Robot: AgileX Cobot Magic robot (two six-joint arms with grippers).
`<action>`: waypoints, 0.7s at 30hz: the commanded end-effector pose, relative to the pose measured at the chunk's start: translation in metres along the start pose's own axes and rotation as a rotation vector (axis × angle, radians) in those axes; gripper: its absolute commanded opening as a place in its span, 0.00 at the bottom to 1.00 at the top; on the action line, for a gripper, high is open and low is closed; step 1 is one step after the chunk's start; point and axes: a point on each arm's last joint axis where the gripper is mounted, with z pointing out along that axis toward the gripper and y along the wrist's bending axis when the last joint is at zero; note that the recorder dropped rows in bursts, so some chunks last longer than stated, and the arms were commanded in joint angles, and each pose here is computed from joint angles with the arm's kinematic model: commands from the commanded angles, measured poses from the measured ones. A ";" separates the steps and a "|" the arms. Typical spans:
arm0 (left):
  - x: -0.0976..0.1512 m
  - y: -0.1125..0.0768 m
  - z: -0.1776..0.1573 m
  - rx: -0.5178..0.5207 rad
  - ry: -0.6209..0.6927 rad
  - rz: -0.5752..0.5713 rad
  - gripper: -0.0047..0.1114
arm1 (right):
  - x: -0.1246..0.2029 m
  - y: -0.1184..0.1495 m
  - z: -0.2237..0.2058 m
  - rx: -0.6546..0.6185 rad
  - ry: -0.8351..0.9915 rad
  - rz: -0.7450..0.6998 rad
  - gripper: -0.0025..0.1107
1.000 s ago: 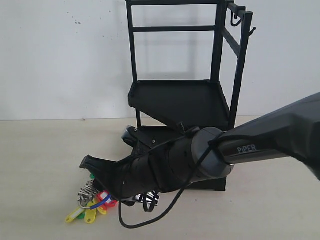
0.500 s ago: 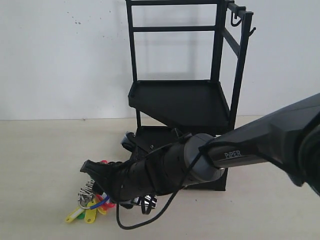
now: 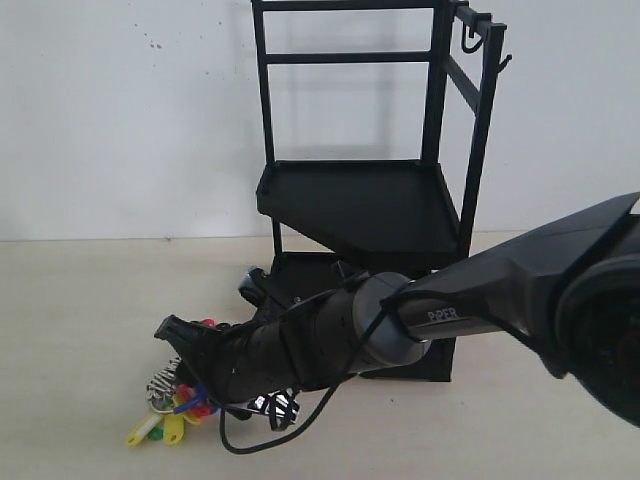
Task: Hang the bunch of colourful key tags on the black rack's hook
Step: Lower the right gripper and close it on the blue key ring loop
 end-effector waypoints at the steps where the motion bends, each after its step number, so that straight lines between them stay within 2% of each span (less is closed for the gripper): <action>1: -0.001 0.000 0.000 0.000 -0.007 0.007 0.08 | -0.002 0.000 0.001 0.001 -0.008 -0.001 0.44; 8: -0.001 0.000 0.000 0.000 -0.007 0.007 0.08 | -0.003 0.001 0.001 0.000 -0.011 -0.002 0.42; 11: -0.001 0.000 0.000 0.000 -0.007 0.007 0.08 | -0.003 0.001 0.001 0.000 -0.011 -0.002 0.31; 12: -0.001 0.000 0.000 0.000 -0.007 0.007 0.08 | -0.003 0.001 0.001 0.000 -0.011 -0.002 0.24; 15: -0.001 0.000 0.000 0.000 -0.007 0.007 0.08 | -0.002 0.001 0.001 -0.002 -0.009 -0.005 0.11; 19: -0.001 0.000 0.000 0.000 -0.007 0.007 0.08 | -0.002 0.001 0.001 -0.003 -0.007 -0.022 0.02; 21: -0.001 0.000 0.000 0.000 -0.007 0.007 0.08 | -0.002 0.001 0.001 -0.003 -0.007 -0.022 0.02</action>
